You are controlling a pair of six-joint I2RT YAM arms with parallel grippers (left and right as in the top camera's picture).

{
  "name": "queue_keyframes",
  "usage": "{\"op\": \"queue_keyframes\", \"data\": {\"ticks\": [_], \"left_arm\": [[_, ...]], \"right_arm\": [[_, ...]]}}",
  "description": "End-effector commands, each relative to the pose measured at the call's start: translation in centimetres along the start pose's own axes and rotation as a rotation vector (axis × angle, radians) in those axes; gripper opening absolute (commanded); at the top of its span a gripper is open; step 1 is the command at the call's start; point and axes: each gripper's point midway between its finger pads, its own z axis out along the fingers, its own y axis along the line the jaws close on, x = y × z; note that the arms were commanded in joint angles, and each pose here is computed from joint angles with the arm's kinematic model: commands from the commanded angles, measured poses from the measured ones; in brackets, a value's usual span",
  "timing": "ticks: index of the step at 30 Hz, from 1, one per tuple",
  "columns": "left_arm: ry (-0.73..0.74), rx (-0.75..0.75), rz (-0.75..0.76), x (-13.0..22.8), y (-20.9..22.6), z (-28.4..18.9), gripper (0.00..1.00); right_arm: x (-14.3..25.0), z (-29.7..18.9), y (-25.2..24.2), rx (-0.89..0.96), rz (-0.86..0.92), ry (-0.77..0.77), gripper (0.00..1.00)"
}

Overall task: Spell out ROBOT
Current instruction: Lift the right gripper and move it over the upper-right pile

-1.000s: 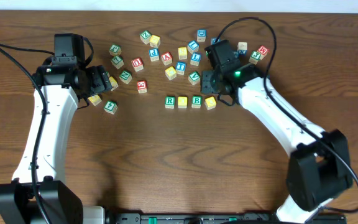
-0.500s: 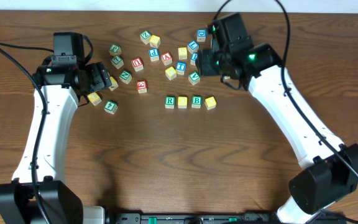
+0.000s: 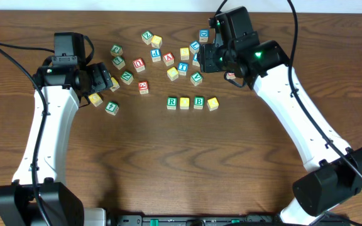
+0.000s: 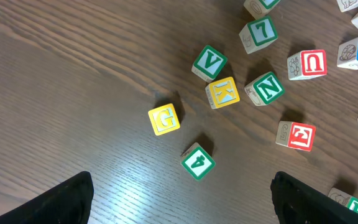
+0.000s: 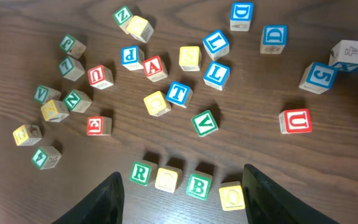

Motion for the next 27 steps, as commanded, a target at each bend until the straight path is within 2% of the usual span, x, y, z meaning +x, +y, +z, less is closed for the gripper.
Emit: {"op": "queue_keyframes", "data": {"ticks": [1,16,27], "left_arm": [[-0.025,0.003,0.008,-0.8,-0.1,-0.6,0.9],[-0.025,0.002,0.018,-0.8,-0.1,-0.6,0.9],[-0.025,0.002,0.018,-0.8,-0.1,-0.6,0.9]], "right_arm": [[-1.0,-1.1,-1.4,0.014,0.04,-0.023,0.56],[-1.9,-1.4,-8.8,0.174,0.193,-0.041,0.55],[-1.0,0.8,-10.2,0.203,0.224,0.007,0.56]]}}
